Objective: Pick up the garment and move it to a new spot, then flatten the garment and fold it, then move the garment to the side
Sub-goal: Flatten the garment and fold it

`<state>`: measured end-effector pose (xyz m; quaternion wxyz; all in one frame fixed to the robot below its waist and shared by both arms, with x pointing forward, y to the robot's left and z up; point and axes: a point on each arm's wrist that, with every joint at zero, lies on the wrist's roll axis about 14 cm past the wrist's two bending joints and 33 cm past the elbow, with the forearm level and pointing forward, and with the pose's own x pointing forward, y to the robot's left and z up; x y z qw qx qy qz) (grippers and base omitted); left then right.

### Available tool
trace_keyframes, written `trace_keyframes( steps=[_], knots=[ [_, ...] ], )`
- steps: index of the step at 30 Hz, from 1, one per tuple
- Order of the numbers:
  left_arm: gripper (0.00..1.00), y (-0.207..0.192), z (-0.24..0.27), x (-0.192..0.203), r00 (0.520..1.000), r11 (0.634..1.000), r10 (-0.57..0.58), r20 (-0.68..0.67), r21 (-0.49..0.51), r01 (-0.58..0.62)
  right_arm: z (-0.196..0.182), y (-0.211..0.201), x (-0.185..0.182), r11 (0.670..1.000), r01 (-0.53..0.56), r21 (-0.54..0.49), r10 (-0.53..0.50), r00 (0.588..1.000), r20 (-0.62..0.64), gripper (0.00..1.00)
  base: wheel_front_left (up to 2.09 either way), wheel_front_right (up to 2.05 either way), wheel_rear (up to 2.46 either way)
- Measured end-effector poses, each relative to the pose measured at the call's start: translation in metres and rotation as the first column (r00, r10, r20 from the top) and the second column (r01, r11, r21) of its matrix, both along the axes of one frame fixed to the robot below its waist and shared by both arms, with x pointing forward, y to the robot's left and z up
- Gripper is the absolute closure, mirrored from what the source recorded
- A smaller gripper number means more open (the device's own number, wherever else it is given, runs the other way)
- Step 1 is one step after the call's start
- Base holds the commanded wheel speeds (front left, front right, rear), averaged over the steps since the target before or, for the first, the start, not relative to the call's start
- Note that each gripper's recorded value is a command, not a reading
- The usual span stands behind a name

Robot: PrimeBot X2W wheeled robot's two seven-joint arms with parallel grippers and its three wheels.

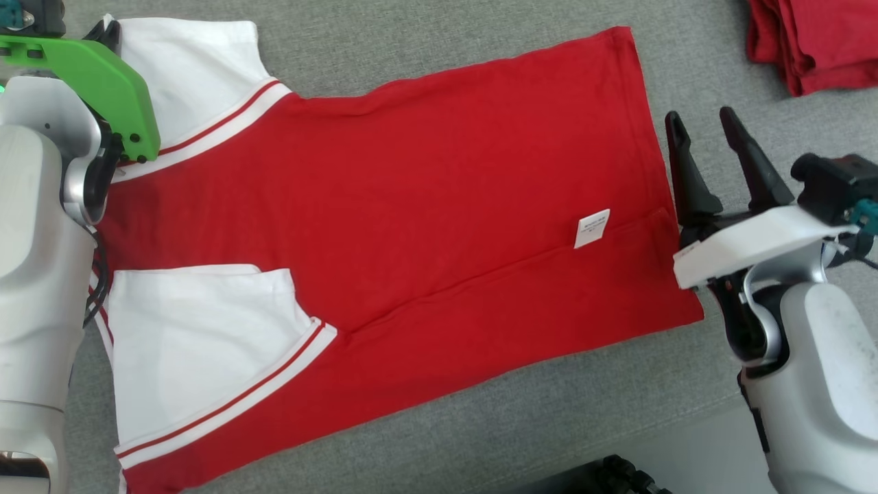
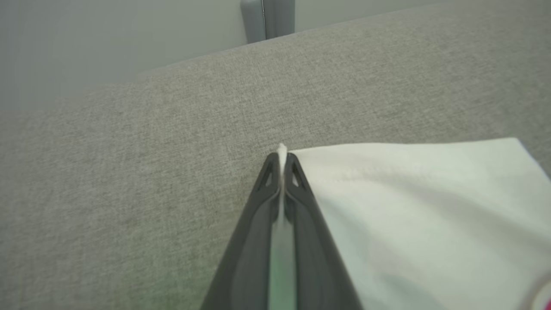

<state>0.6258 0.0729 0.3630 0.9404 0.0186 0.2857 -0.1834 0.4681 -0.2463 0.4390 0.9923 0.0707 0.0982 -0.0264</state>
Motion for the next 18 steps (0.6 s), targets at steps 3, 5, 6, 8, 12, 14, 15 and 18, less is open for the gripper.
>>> trace_keyframes(
  steps=[3,5,6,8,12,14,15,18],
  knots=[
    [1.0,-0.001,0.011,0.001,0.999,1.0,-0.001,0.039,-0.022,0.002,0.008,0.003,0.012,0.998,-0.041,-0.04,0.041,0.999,0.001,0.0,0.0,0.0,0.0],
    [1.0,-0.003,0.021,0.002,0.997,0.999,-0.005,0.071,-0.04,0.008,0.011,0.001,0.021,0.995,-0.065,-0.082,0.064,0.998,-0.014,0.0,0.0,0.0,0.0],
    [1.0,-0.004,0.027,0.002,0.996,0.999,-0.009,0.09,-0.052,0.013,0.012,-0.001,0.026,0.991,-0.077,-0.107,0.075,0.997,-0.03,0.0,0.0,0.0,0.0],
    [1.0,-0.005,0.038,0.001,0.993,0.997,-0.01,0.12,-0.072,0.019,0.011,-0.001,0.036,0.985,-0.105,-0.139,0.097,0.993,-0.061,0.0,0.0,0.0,0.0],
    [1.0,-0.002,0.053,-0.005,0.986,0.995,-0.007,0.165,-0.098,0.023,0.001,-0.002,0.056,0.97,-0.153,-0.19,0.124,0.98,-0.156,0.0,0.0,0.0,0.0],
    [1.0,0.001,0.059,-0.009,0.983,0.994,-0.004,0.185,-0.107,0.025,-0.008,-0.002,0.063,0.964,-0.173,-0.201,0.129,0.969,-0.212,0.0,0.0,0.0,0.0],
    [1.0,0.002,0.061,-0.011,0.982,0.994,-0.004,0.191,-0.107,0.025,-0.012,-0.002,0.065,0.962,-0.182,-0.203,0.133,0.963,-0.233,0.0,0.0,0.0,0.0],
    [1.0,0.006,0.067,-0.018,0.979,0.993,0.0,0.204,-0.115,0.024,-0.024,0.001,0.073,0.955,-0.209,-0.209,0.143,0.945,-0.293,0.0,0.0,0.0,0.0]
  ],
)
